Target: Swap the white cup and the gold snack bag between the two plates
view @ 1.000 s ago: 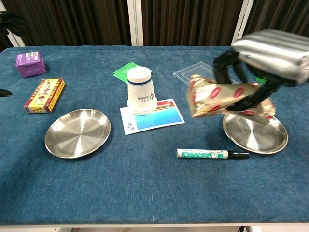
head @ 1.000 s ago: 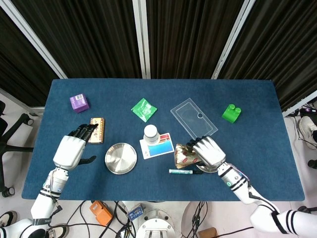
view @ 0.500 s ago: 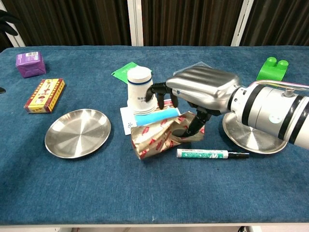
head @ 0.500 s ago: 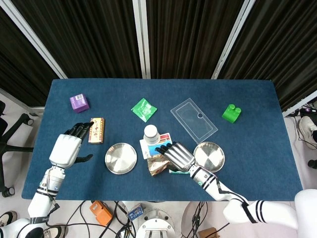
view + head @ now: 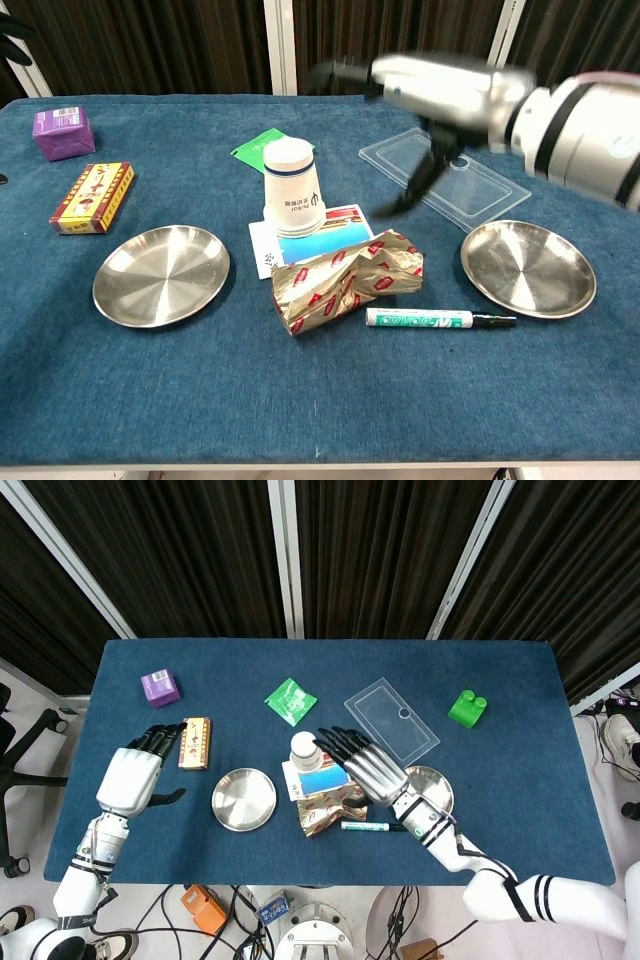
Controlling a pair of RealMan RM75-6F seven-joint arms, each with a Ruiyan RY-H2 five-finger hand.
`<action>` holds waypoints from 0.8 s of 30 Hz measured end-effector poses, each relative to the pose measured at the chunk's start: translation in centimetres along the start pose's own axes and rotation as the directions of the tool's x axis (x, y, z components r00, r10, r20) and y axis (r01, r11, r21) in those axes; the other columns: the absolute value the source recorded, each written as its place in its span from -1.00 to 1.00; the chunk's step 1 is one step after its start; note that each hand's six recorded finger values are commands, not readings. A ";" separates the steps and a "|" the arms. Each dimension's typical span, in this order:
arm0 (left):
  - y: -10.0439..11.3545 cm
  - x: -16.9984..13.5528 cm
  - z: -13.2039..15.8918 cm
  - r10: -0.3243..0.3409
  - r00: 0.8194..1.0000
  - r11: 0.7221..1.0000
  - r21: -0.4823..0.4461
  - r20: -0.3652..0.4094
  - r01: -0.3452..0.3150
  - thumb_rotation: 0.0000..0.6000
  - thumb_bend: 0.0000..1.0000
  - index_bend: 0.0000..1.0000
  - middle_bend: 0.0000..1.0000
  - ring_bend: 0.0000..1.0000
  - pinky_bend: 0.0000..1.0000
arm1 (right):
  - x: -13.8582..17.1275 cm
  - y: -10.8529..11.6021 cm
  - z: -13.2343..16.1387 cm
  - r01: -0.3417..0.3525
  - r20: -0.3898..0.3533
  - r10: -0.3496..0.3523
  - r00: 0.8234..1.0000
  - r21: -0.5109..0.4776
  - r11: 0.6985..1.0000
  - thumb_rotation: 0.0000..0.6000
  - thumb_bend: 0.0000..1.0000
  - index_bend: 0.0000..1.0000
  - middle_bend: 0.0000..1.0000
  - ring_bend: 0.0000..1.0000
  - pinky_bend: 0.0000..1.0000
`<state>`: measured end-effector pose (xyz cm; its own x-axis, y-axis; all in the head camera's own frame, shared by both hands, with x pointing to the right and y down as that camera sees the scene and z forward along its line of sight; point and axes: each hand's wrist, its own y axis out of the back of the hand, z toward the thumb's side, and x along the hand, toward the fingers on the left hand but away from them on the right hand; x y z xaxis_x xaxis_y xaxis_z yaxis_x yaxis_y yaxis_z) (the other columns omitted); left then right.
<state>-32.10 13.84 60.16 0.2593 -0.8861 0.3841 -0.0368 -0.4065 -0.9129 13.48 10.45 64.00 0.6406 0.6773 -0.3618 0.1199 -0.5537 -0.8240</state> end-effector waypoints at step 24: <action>-0.1 1.0 -1.8 -0.043 0.998 0.999 -0.009 -0.037 0.043 1.00 -0.95 -0.83 -0.69 -0.67 -0.16 | -10.6 -4.9 0.3 -0.219 0.139 0.193 0.971 0.205 0.954 1.00 -0.16 0.05 -0.09 -0.06 -0.04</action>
<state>-33.60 12.62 60.87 0.2249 -0.8754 0.4278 -0.0346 -0.4460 -0.8944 5.83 6.13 71.79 0.5402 0.6182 -0.5710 -0.1811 -0.5773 -0.7962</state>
